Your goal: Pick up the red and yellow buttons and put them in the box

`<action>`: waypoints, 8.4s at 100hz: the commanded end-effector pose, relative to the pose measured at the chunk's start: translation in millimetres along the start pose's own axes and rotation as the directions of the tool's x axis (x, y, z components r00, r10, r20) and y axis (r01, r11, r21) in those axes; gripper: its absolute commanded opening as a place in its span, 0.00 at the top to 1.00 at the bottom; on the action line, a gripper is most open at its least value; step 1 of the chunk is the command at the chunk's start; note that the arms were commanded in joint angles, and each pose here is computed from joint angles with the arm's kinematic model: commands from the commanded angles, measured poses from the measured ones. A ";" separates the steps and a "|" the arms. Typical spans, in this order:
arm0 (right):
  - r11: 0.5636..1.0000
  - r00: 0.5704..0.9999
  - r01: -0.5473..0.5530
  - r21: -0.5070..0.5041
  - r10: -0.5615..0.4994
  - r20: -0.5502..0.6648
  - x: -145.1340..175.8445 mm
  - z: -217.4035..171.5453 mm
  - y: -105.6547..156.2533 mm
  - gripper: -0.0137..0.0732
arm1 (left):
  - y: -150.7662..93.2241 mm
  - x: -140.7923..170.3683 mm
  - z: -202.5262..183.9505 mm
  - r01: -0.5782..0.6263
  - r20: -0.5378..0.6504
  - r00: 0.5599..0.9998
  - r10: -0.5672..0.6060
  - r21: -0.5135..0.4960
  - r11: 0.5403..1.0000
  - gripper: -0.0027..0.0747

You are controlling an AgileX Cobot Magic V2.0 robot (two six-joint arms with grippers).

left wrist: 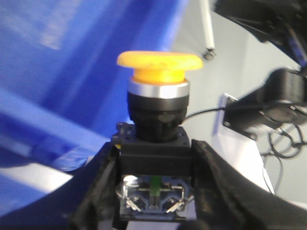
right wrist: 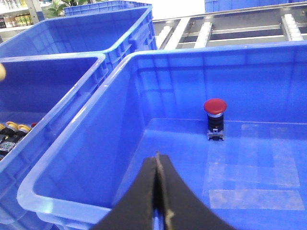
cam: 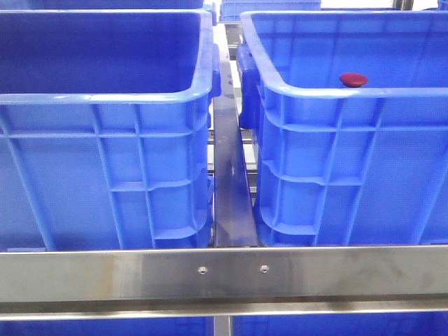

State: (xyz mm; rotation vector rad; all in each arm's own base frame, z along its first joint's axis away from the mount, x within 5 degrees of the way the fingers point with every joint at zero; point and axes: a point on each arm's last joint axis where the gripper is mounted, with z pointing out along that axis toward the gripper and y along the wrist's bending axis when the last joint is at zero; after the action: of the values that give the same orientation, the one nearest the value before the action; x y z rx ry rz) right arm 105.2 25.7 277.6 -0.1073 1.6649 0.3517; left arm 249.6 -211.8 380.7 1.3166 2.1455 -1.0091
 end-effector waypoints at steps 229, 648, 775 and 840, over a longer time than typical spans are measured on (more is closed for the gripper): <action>0.503 0.670 -0.742 -0.443 0.529 -0.522 -62.1 114.2 53.8 0.12 | -24.4 -16.4 -6.8 -0.048 0.107 0.993 0.044 0.034 0.998 0.86; 0.987 0.971 -0.146 0.067 0.156 -0.180 -50.3 283.1 -133.6 0.30 | -22.1 -13.1 -5.8 -0.074 0.070 0.995 0.073 0.017 0.997 0.07; 0.996 1.000 0.017 0.089 -0.018 0.013 -91.3 90.5 -42.1 0.91 | -19.4 26.7 -39.3 0.195 0.084 0.981 -0.176 -0.393 0.899 0.99; 0.992 0.975 0.081 0.099 -0.100 0.199 -77.0 3.4 -1.7 0.91 | -83.6 155.9 -85.6 0.208 0.497 0.859 0.124 -0.560 0.802 0.99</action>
State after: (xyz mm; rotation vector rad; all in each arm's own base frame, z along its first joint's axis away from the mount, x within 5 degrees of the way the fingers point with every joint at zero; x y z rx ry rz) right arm 132.4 9.6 347.1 -0.0370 1.5269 0.1711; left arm 117.3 -88.5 352.5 0.6788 1.9861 -0.4860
